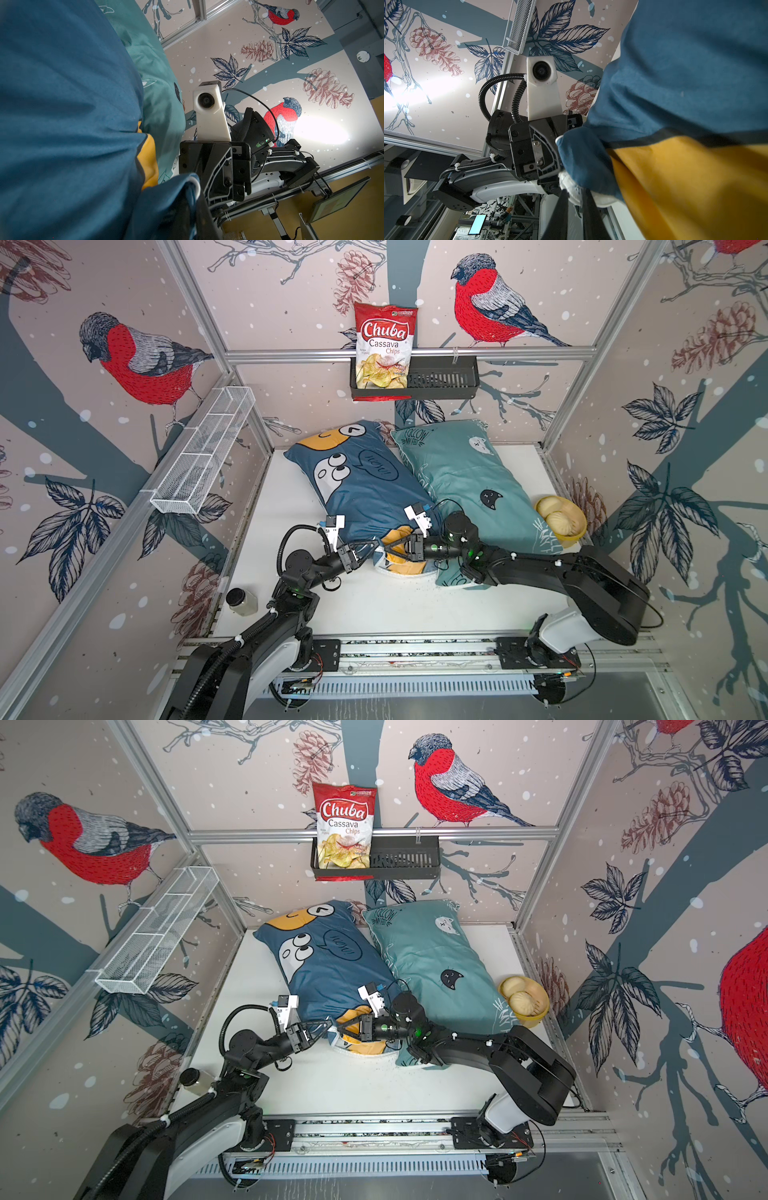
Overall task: Zip up pillowcases
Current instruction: Zip the zipper on the pillowcase.
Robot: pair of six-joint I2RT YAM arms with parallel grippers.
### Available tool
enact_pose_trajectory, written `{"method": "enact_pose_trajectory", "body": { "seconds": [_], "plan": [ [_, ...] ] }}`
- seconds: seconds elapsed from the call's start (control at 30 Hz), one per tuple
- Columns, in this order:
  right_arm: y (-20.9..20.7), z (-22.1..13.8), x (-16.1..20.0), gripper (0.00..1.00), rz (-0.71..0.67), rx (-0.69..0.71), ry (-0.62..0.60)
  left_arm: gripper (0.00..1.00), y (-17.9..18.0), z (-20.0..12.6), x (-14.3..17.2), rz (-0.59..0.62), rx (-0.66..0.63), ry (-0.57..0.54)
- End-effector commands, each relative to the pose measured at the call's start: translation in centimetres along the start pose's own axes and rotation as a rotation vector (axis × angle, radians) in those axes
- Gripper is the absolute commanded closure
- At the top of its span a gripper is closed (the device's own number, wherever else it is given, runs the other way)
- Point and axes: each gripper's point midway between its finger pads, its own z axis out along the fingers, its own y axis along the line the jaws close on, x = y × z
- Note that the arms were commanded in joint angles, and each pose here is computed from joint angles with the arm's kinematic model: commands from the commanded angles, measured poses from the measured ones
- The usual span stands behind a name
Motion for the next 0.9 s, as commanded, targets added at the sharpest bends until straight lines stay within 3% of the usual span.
{"method": "enact_pose_trajectory", "body": {
  "seconds": [0.0, 0.27, 0.87],
  "plan": [
    [0.0, 0.1, -0.2, 0.85, -0.015, 0.003, -0.002, 1.0, -1.4, 0.0, -0.3, 0.055, 0.048, -0.006],
    [-0.2, 0.1, -0.1, 1.0, -0.011, 0.01, -0.003, 1.0, -1.4, -0.1, -0.4, 0.062, 0.044, -0.012],
    [-1.5, -0.6, 1.7, 1.0, -0.026, 0.101, 0.007, 1.0, -0.8, -1.1, -2.2, 0.104, -0.016, -0.123]
  ]
}}
